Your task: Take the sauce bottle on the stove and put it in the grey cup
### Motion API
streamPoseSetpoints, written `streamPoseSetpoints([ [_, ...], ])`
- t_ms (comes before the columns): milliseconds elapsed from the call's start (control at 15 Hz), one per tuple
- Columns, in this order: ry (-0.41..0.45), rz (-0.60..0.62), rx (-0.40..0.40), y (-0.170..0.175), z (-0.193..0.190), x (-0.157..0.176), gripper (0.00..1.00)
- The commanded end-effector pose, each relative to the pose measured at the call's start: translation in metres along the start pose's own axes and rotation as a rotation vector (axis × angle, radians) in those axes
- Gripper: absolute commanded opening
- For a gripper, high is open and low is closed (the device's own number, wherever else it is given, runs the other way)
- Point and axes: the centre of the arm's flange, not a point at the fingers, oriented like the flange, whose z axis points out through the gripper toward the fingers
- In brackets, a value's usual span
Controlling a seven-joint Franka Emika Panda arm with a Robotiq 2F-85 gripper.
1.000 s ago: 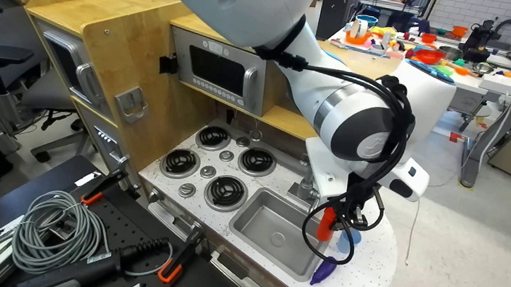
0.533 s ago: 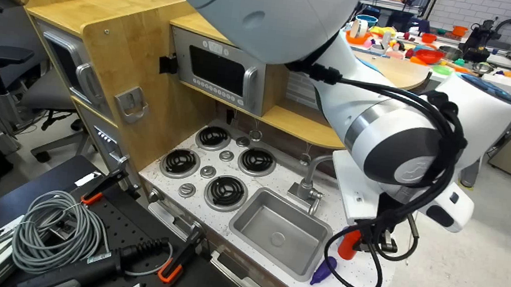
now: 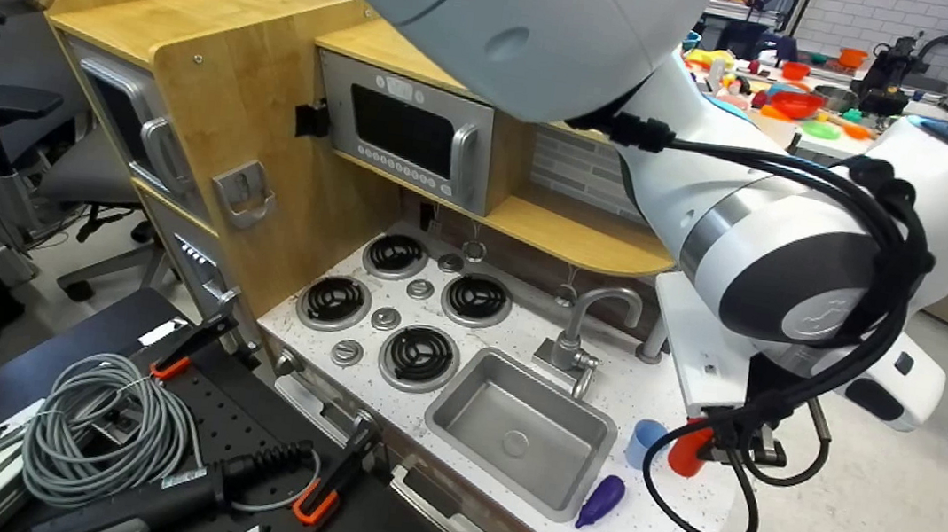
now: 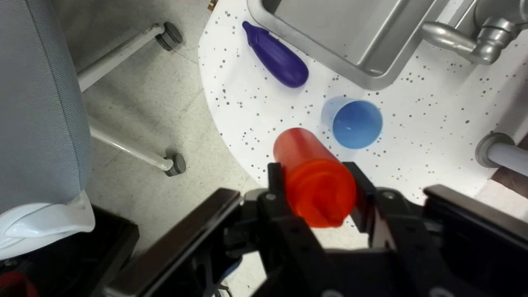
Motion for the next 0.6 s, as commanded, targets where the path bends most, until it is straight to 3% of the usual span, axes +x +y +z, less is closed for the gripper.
streamPoseSetpoints([
  [0, 0.013, 0.007, 0.028, -0.02, -0.005, 0.015, 0.14],
  [333, 0.033, 0.014, 0.031, -0.041, -0.01, 0.031, 0.14],
  [533, 0.014, 0.003, 0.017, -0.056, -0.007, 0.024, 0.14],
])
